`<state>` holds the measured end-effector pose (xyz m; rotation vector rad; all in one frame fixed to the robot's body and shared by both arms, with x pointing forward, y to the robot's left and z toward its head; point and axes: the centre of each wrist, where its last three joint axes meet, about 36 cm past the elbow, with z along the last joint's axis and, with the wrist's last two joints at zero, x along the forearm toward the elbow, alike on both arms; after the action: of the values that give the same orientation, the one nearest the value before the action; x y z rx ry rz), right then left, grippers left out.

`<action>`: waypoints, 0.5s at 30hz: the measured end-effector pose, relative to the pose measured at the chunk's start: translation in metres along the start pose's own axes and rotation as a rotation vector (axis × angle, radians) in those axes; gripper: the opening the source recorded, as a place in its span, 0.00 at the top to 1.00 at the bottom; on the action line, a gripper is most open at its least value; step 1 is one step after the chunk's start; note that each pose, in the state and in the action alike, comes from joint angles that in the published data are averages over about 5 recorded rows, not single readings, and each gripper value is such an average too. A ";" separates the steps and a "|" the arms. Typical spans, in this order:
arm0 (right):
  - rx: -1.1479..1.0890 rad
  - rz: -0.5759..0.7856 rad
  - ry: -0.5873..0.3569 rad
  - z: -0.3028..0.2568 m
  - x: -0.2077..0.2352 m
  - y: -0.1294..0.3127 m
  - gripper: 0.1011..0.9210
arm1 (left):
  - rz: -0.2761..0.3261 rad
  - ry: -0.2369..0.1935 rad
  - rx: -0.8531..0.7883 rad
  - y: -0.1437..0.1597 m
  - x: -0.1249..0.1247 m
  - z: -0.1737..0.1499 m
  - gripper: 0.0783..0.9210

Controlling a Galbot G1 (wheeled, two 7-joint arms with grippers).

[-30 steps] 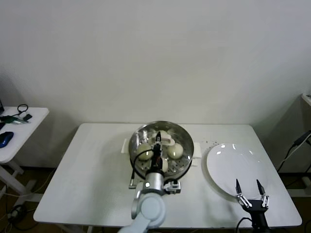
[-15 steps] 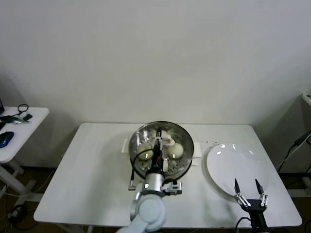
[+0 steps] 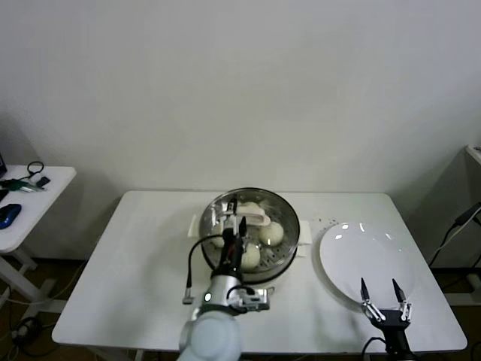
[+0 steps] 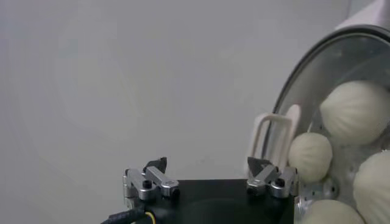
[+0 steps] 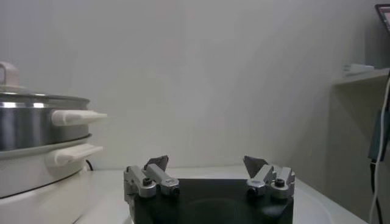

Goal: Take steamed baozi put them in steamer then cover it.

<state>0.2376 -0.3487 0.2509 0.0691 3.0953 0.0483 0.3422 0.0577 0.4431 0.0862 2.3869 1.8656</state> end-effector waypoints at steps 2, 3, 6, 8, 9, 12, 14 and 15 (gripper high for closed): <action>0.000 0.007 0.005 -0.002 0.000 0.000 0.12 | -0.007 -0.008 0.035 0.006 0.004 0.007 0.12; 0.001 0.011 0.007 -0.003 0.000 0.000 0.12 | -0.012 -0.010 0.056 0.009 0.006 0.011 0.12; 0.003 0.020 0.009 -0.005 -0.001 0.000 0.12 | -0.032 -0.007 0.132 0.021 0.008 0.028 0.12; 0.005 0.023 0.010 -0.006 -0.001 0.000 0.12 | -0.047 0.002 0.192 0.029 0.007 0.043 0.12; 0.005 0.025 0.010 -0.006 0.000 0.000 0.12 | -0.053 0.008 0.224 0.032 0.007 0.052 0.12; 0.006 0.026 0.010 -0.007 0.000 0.000 0.12 | -0.063 0.027 0.337 0.042 0.005 0.083 0.12; 0.005 0.026 0.011 -0.007 0.000 0.001 0.12 | -0.064 0.042 0.423 0.048 0.004 0.107 0.12; 0.005 0.026 0.011 -0.007 0.000 0.001 0.12 | -0.062 0.050 0.465 0.050 0.004 0.120 0.12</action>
<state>0.2371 -0.3477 0.2581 0.1099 3.1061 0.0428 0.3520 0.1864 0.4630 0.0032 2.7718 1.2672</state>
